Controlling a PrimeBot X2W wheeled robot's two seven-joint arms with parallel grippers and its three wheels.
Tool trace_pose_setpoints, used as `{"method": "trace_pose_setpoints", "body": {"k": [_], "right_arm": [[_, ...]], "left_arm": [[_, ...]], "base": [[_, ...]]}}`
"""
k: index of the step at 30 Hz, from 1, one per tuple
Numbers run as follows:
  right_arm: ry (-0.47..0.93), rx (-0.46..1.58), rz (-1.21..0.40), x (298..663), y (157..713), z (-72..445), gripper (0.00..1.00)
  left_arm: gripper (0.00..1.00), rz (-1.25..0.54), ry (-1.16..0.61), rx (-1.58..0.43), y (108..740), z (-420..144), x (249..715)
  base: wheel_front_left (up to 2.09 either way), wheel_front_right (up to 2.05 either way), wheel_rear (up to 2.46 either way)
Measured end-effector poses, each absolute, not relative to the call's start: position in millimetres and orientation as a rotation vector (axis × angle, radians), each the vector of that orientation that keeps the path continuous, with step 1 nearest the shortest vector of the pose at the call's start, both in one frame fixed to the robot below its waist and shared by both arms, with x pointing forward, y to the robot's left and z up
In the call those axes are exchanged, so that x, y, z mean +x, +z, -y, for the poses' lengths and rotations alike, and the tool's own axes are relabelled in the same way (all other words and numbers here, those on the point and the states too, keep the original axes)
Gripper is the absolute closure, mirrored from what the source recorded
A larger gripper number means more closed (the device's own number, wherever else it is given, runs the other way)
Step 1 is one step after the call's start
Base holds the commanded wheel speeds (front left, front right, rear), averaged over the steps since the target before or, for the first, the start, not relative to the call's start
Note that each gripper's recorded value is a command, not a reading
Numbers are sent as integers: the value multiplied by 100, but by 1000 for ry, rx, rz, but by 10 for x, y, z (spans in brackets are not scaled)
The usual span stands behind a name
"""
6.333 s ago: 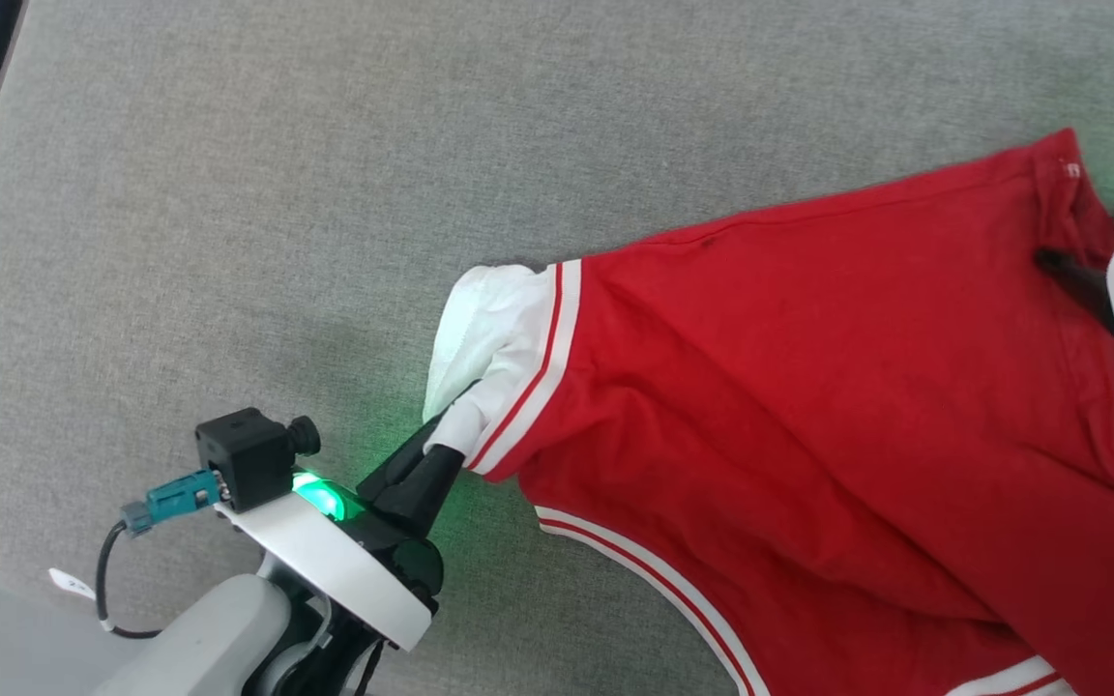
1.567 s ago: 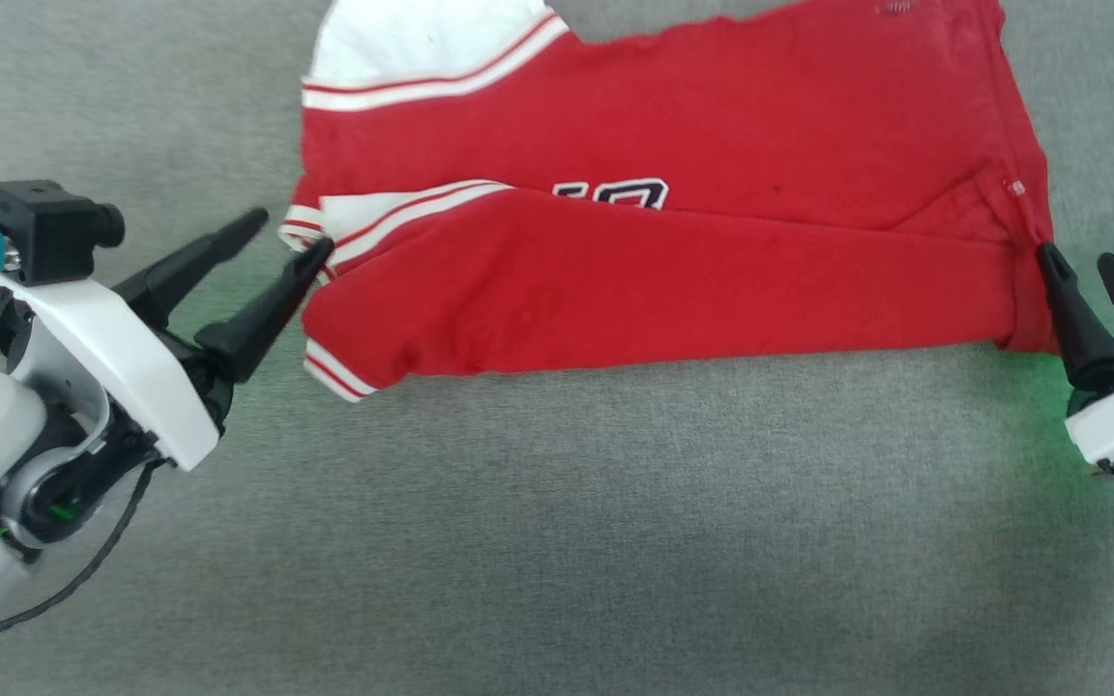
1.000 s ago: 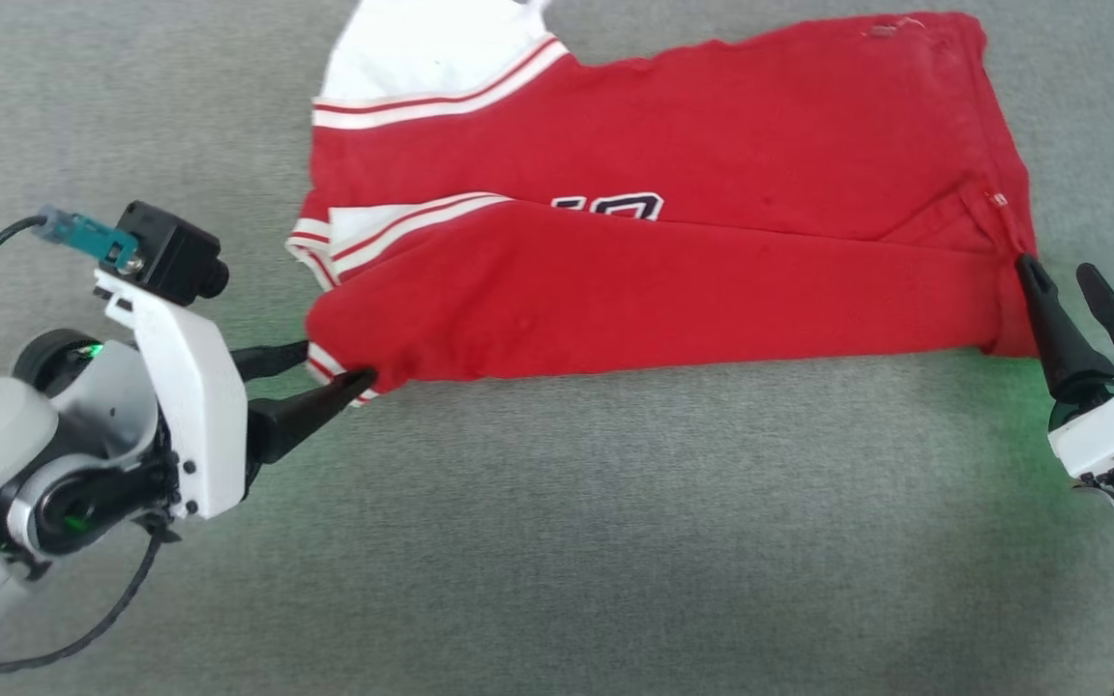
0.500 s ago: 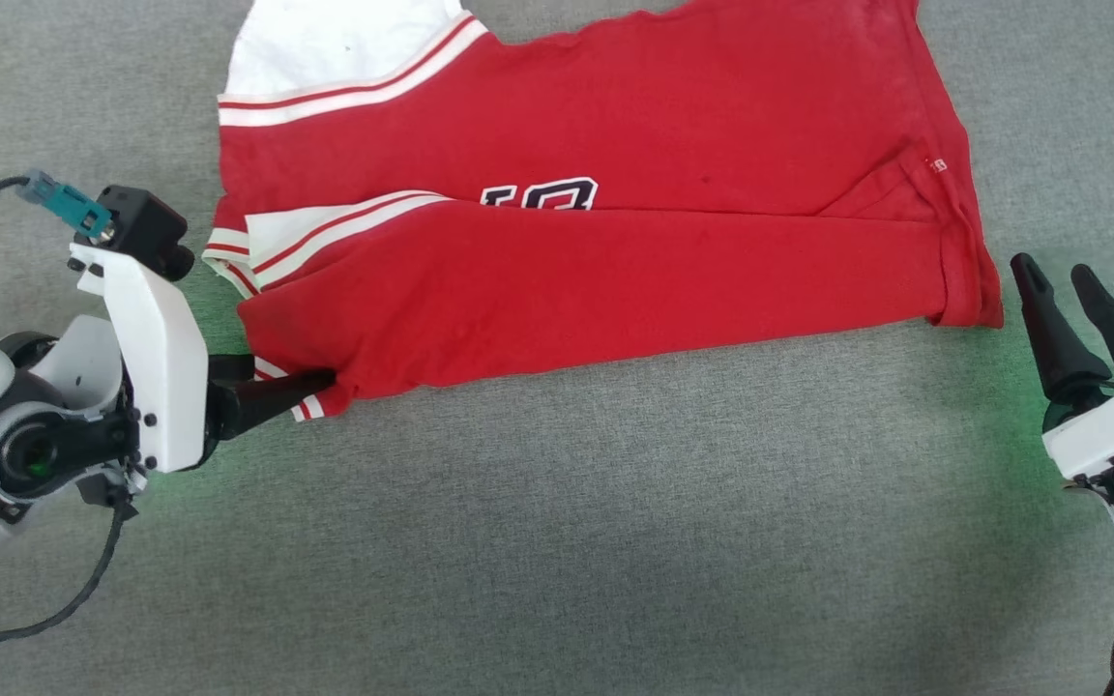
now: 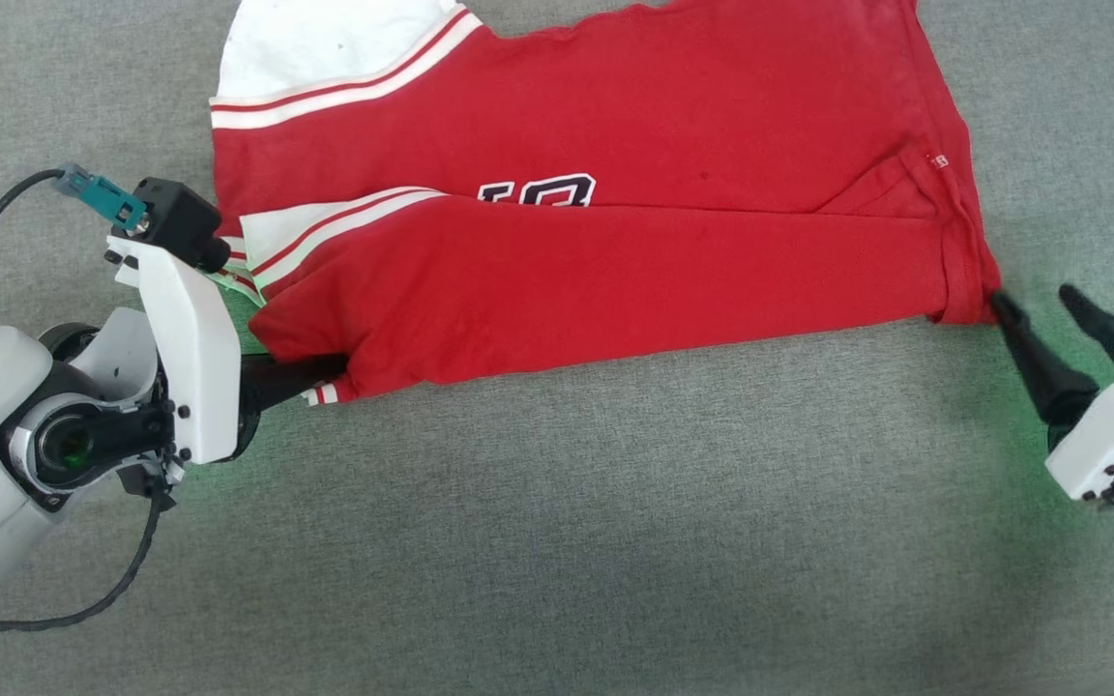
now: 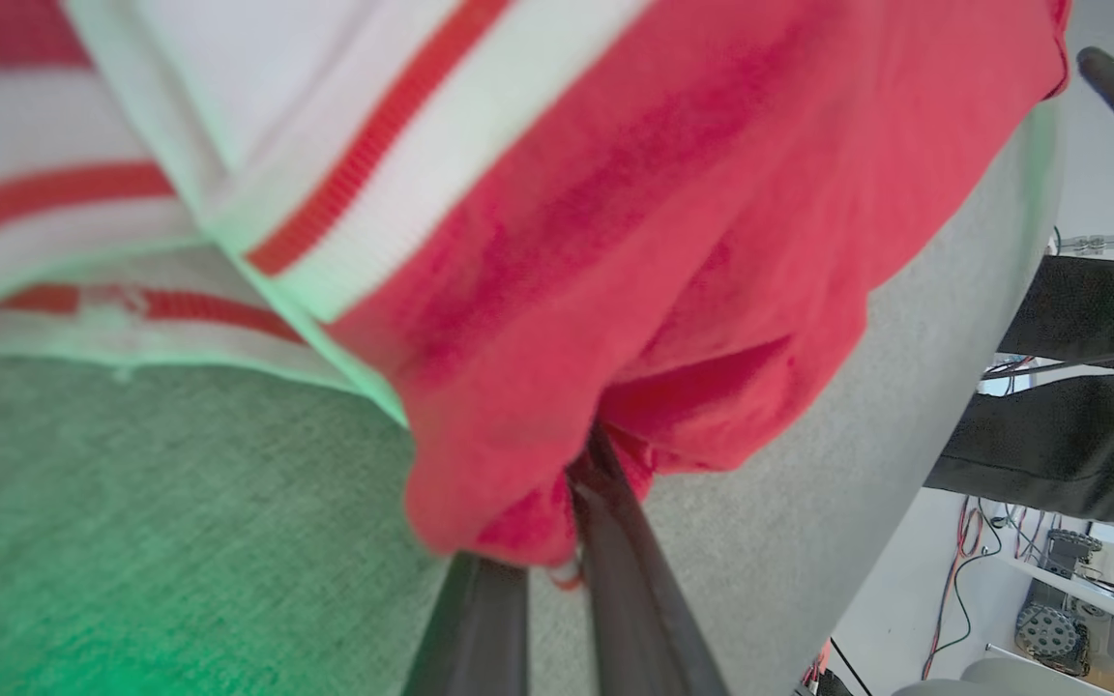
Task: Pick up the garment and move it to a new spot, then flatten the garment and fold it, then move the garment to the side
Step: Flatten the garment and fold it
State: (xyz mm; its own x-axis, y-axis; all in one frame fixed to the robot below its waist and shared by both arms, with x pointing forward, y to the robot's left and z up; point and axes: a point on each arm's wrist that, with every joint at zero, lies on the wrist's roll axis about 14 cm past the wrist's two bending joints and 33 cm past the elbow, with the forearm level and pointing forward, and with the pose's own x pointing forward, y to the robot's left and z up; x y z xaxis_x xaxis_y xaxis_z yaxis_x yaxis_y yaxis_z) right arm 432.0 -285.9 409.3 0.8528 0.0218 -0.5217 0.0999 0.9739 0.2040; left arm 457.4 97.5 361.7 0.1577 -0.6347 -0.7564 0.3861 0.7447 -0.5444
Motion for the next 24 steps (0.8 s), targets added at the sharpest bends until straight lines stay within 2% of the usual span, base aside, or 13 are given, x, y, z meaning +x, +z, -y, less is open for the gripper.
{"method": "trace_pose_setpoints", "body": {"k": [6, 15, 16, 17, 18, 19, 24], "right_arm": [[64, 77, -752, 4256, 3984, 2776, 0], [117, 71, -861, 4479, 3832, 2636, 0], [120, 60, -899, 4468, 3758, 2643, 9], [125, 55, -911, 4473, 3736, 2635, 55], [128, 50, -919, 4480, 3719, 2635, 71], [129, 52, -925, 4479, 3701, 2633, 100], [136, 78, -910, 4499, 3692, 2606, 100]], "left_arm": [[100, -1172, -766, -246, 3666, -930, 4557], [100, -1157, -777, -262, 3621, -910, 4562], [100, -1153, -775, -268, 3617, -911, 4564], [100, -1150, -774, -272, 3616, -909, 4564], [100, -1149, -772, -275, 3614, -909, 4564], [100, -1145, -773, -280, 3616, -904, 4565], [100, -1118, -762, -299, 3633, -908, 4567]], "base": [[0, 0, 0], [0, 0, 0], [0, 0, 0], [0, 0, 0], [0, 0, 0], [0, 0, 0], [0, 0, 0]]}}
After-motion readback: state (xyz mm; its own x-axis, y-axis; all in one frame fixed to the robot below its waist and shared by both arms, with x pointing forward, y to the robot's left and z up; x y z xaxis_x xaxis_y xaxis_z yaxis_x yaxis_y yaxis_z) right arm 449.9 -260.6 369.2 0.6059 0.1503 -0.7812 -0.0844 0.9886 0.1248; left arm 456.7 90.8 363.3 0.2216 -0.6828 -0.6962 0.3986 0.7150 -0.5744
